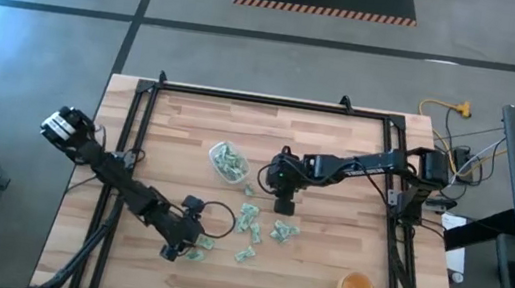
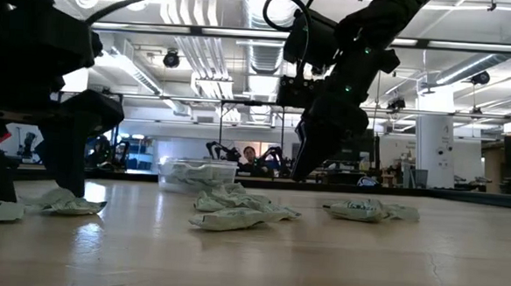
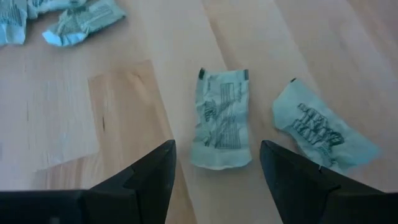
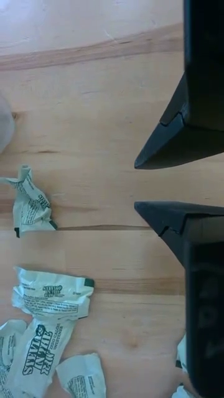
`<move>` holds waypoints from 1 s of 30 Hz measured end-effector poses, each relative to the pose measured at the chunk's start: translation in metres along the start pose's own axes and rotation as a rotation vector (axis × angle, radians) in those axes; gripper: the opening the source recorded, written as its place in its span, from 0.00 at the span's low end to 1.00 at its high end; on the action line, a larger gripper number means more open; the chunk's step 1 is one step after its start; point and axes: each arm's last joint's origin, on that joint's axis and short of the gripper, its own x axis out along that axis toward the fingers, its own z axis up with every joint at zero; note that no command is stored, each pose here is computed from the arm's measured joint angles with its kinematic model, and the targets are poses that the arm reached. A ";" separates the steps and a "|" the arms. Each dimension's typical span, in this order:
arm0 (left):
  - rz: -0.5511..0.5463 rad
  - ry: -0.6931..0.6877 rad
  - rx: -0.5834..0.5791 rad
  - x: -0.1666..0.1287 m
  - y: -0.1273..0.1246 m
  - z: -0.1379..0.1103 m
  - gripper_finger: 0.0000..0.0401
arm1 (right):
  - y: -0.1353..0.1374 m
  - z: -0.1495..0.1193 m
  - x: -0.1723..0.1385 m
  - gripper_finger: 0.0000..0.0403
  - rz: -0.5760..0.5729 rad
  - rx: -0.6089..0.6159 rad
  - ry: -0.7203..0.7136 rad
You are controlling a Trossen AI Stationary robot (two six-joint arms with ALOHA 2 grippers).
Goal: Pick and place Stevia / Truvia into bins
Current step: Put the stevia packet into the transparent bin
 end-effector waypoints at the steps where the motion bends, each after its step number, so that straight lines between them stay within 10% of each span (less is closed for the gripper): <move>1: -0.001 0.003 -0.005 0.001 0.001 0.000 0.54 | 0.000 0.000 0.000 0.20 0.000 0.000 0.000; 30: 0.007 0.005 0.070 0.001 0.003 0.000 0.14 | 0.000 0.001 0.001 0.17 0.000 0.000 -0.011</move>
